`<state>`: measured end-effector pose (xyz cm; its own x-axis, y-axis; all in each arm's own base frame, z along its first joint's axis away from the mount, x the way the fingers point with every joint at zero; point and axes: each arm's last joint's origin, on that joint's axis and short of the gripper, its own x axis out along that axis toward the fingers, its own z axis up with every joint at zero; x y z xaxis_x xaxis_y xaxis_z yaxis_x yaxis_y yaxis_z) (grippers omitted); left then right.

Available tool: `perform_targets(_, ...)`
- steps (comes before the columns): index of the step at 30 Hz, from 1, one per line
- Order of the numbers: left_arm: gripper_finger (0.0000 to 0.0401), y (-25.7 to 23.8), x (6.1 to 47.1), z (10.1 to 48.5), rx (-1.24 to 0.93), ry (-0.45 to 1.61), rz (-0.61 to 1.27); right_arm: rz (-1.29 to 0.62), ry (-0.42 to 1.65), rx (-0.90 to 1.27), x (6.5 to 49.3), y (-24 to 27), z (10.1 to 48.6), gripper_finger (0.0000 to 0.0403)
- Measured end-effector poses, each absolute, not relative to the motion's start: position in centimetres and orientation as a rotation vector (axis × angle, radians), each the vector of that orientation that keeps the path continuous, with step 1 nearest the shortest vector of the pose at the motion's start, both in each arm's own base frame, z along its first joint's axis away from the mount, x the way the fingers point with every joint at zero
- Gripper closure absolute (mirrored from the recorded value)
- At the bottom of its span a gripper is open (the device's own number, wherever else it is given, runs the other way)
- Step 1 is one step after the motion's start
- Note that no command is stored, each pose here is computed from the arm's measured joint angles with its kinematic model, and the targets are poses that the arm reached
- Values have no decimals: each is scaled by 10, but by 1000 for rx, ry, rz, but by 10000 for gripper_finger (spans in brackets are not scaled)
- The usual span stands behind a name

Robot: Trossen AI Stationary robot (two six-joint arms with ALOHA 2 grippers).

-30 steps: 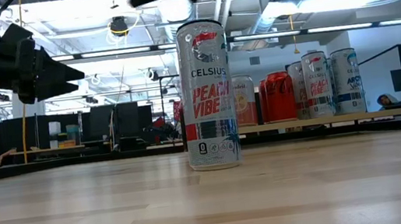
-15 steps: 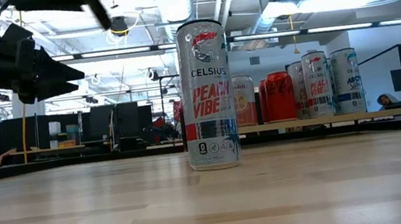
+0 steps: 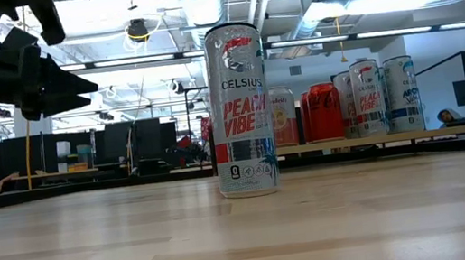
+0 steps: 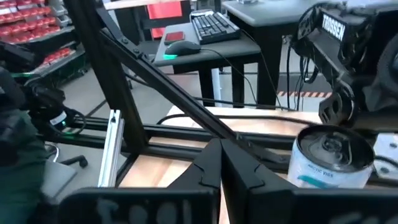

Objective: Place canned beverage on shelf
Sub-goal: Put the white soda can on the shelf

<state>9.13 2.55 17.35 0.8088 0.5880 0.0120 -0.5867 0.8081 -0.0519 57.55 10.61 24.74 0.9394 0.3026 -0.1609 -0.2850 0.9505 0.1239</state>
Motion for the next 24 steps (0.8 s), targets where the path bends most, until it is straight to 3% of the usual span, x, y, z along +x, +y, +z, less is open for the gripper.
perform_targets(7, 40, 26, 91, 174, -47, -28, 628, 202, 153, -17, 576, 108, 248, 308)
perform_targets(19, 40, 26, 91, 174, -47, -28, 628, 114, 166, -14, 577, 99, 247, 59)
perform_targets(22, 40, 26, 91, 174, -47, -28, 628, 110, 163, -6, 581, 95, 237, 16)
perform_targets(24, 40, 26, 91, 174, -47, -28, 628, 119, 186, 3, 582, 94, 229, 8)
